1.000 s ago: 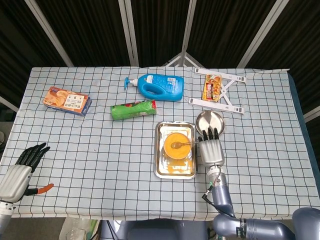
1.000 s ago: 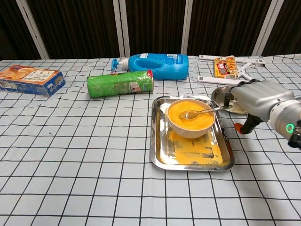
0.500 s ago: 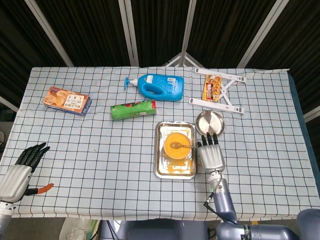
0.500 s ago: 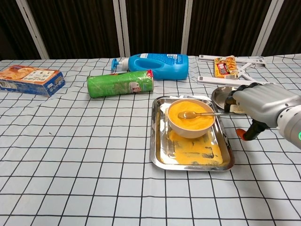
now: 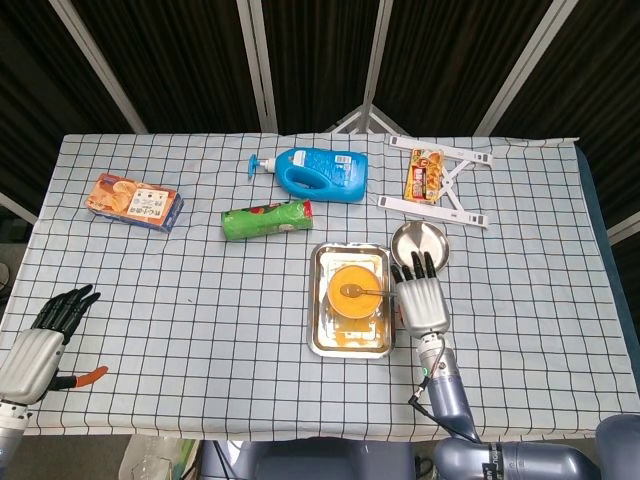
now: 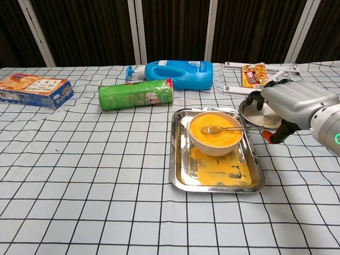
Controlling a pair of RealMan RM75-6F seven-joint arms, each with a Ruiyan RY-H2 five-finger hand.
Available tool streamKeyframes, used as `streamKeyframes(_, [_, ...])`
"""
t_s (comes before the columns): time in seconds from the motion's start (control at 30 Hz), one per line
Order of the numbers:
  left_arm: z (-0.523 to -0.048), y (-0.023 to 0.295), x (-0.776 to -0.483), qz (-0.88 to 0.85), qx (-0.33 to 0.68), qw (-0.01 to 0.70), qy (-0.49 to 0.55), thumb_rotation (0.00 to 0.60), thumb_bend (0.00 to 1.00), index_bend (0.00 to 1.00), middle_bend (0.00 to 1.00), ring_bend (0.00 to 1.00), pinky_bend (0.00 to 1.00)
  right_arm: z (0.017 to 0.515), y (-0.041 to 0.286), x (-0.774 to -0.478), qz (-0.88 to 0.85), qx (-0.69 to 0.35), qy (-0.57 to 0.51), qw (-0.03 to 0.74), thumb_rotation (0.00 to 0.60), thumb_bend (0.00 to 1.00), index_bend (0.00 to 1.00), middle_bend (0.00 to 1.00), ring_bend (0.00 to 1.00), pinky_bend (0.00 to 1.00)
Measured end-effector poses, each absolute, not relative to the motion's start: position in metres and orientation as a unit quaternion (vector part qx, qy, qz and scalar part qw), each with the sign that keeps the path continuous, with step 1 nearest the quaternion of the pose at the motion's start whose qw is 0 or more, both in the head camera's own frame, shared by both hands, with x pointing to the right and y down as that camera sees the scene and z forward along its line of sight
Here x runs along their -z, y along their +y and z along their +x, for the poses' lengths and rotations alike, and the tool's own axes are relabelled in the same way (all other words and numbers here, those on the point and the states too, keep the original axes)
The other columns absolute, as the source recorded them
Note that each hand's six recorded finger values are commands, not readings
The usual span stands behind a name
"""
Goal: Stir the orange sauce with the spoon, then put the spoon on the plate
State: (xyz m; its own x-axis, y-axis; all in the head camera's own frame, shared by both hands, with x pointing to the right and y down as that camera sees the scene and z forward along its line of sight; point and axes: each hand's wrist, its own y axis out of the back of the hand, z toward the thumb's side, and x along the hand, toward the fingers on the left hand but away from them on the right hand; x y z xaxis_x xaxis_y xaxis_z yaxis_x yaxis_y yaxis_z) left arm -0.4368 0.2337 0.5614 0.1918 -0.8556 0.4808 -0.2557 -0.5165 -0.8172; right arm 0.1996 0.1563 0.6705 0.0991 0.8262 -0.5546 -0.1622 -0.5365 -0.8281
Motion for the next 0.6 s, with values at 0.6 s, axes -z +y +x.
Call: streamKeyframes(0.6, [-0.438,0.233,-0.562,-0.716,0.500,0.291,0.391,0.600,0.00,0.00,0.00,0.00,0.00,0.185,0.154,-0.684,-0.627,-0.609,-0.266,0.407,0.600,0.45,0.41,0.37,0.10,0.00])
